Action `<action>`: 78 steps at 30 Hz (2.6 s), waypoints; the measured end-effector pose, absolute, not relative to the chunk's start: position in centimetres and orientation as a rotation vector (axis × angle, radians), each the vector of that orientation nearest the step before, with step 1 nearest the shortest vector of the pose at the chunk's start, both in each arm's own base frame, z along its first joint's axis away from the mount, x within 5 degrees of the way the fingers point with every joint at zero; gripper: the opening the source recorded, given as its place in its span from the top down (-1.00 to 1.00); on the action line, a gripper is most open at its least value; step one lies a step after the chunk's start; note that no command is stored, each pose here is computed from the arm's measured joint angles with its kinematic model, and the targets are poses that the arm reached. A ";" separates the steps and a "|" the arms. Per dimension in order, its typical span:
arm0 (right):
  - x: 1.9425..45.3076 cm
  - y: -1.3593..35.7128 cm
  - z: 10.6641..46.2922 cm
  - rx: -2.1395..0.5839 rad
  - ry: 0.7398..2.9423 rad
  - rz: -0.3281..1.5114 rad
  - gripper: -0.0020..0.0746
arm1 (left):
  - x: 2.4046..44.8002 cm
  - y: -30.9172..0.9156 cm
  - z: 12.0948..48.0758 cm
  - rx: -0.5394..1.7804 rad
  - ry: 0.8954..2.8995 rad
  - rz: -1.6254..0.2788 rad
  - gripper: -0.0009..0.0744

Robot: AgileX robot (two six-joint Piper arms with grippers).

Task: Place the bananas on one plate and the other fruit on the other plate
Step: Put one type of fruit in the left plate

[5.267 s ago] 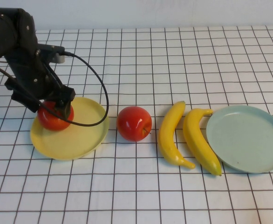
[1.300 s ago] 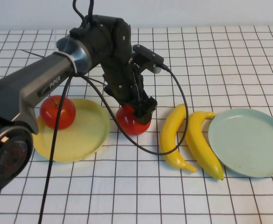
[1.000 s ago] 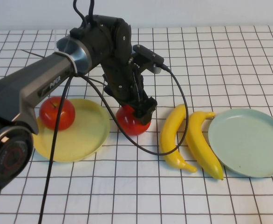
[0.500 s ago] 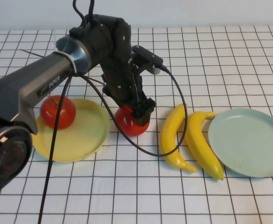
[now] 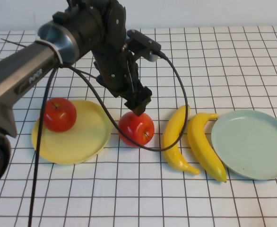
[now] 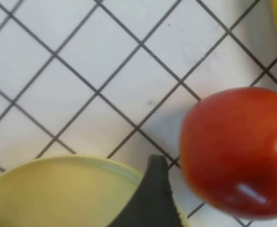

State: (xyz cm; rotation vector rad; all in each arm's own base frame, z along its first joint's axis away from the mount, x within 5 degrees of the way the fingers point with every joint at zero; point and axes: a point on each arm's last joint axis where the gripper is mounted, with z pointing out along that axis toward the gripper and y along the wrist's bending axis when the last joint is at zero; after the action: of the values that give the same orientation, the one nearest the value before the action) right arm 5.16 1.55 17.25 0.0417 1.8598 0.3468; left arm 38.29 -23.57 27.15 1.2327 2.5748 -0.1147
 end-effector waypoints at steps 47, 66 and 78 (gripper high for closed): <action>5.2 1.6 17.3 0.042 1.858 0.347 0.99 | 33.8 -30.0 24.6 1.316 2.618 -0.082 -0.80; 5.1 1.6 17.3 0.041 1.856 0.347 0.99 | 35.5 -27.0 26.5 1.217 2.613 -0.057 -0.80; 5.1 1.6 17.3 0.041 1.856 0.347 0.99 | 35.0 -24.6 23.1 1.251 2.764 -0.177 -0.80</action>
State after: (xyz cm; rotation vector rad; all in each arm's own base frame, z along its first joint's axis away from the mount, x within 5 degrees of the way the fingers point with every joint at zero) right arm 5.14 1.55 17.27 0.0413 1.8555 0.3471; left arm 34.98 -24.57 23.05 1.2508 2.7636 -0.1770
